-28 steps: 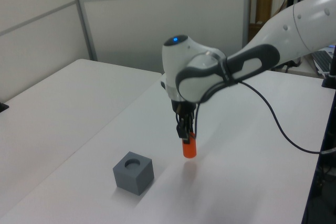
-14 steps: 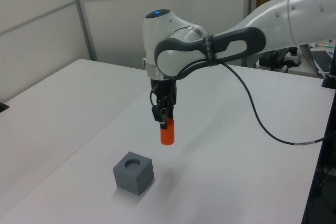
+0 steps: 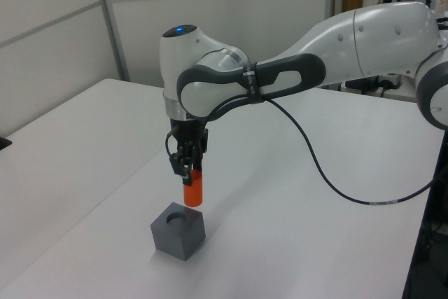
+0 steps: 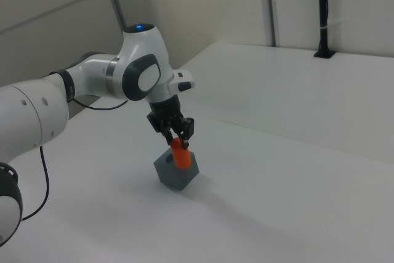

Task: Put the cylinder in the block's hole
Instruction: 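Lower the cylinder into the hole and open the gripper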

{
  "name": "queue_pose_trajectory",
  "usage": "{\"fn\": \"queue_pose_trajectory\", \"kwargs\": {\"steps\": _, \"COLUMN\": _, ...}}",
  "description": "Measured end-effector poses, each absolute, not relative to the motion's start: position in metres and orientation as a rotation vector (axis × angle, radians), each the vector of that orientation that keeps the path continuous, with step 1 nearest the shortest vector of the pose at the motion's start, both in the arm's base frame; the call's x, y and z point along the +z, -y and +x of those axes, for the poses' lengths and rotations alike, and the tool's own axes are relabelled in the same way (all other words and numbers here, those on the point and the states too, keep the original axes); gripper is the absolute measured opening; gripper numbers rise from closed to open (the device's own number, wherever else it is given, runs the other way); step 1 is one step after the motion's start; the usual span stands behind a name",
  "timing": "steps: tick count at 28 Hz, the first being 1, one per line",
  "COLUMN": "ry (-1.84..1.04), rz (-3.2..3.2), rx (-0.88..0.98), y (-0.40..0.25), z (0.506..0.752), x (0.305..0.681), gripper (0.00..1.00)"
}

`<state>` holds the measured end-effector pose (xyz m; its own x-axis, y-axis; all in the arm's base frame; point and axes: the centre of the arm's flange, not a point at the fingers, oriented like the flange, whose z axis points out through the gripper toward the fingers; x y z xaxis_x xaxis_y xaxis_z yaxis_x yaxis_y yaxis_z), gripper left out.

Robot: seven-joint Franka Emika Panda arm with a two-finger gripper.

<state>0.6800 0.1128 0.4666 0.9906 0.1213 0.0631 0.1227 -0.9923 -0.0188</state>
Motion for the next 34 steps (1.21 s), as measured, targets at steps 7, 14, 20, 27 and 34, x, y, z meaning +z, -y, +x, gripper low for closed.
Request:
{"fn": "queue_pose_trajectory", "kwargs": {"steps": 7, "ry": 0.229, "rz": -3.092, "rx": -0.109, "y": -0.138, "z": 0.684, "x": 0.466, "gripper": 0.51}}
{"fn": "queue_pose_trajectory", "kwargs": {"steps": 14, "ry": 0.259, "rz": -3.084, "rx": -0.113, "y": -0.155, "z": 0.688, "x": 0.456, "gripper": 0.51}}
{"fn": "queue_pose_trajectory", "kwargs": {"steps": 20, "ry": 0.27, "rz": -3.083, "rx": -0.107, "y": -0.161, "z": 0.688, "x": 0.451, "gripper": 0.51}}
{"fn": "queue_pose_trajectory", "kwargs": {"steps": 27, "ry": 0.271, "rz": -3.082, "rx": -0.108, "y": -0.161, "z": 0.688, "x": 0.451, "gripper": 0.62}}
{"fn": "queue_pose_trajectory", "kwargs": {"steps": 34, "ry": 0.269, "rz": -3.08, "rx": -0.13, "y": -0.161, "z": 0.69, "x": 0.458, "gripper": 0.89}}
